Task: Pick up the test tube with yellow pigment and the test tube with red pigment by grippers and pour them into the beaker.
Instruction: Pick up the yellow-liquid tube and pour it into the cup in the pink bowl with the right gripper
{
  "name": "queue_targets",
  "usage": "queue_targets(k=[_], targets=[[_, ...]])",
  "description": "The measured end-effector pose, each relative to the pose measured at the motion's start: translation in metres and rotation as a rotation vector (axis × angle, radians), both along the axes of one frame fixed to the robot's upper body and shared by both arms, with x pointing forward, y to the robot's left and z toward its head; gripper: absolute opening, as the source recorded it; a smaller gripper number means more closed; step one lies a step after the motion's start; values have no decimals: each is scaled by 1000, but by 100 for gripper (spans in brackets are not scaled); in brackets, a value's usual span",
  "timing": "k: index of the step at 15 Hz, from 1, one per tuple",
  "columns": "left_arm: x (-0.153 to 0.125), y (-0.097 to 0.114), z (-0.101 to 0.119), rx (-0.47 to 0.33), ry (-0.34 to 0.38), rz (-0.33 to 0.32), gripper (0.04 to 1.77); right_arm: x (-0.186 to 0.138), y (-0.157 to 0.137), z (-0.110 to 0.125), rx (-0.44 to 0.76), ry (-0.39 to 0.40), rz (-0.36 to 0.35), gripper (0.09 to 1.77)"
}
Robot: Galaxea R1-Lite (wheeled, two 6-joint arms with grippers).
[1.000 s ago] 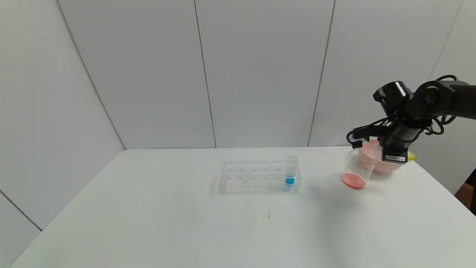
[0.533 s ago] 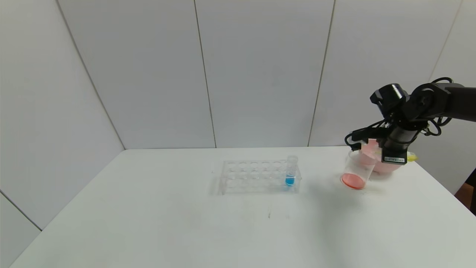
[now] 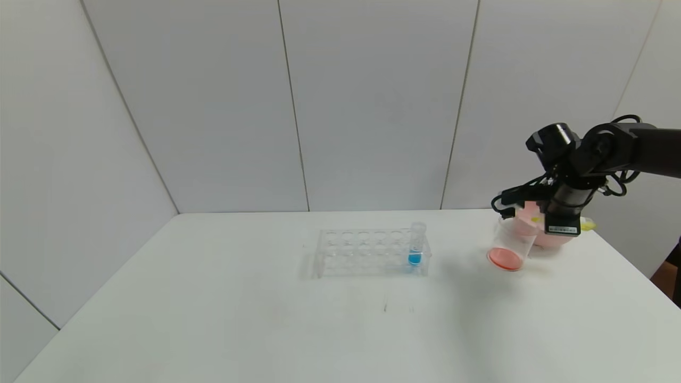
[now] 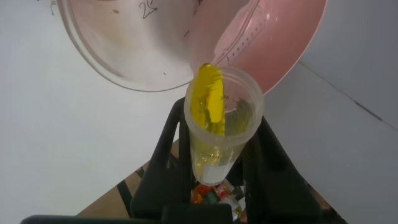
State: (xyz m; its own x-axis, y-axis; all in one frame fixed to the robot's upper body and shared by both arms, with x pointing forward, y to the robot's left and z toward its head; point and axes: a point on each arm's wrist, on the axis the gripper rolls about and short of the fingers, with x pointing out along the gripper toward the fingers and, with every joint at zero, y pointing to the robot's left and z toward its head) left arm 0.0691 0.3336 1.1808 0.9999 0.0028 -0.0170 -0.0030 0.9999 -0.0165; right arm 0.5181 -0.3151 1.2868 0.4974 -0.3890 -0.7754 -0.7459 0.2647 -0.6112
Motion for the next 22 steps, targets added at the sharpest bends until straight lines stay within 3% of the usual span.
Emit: queue_targets(k=[12, 22], targets=[[0, 0, 0, 0, 0, 0, 172, -2, 9, 4, -156, 0, -25, 53], [0, 0, 0, 0, 0, 0, 172, -6, 25, 11, -313, 4, 6, 53]])
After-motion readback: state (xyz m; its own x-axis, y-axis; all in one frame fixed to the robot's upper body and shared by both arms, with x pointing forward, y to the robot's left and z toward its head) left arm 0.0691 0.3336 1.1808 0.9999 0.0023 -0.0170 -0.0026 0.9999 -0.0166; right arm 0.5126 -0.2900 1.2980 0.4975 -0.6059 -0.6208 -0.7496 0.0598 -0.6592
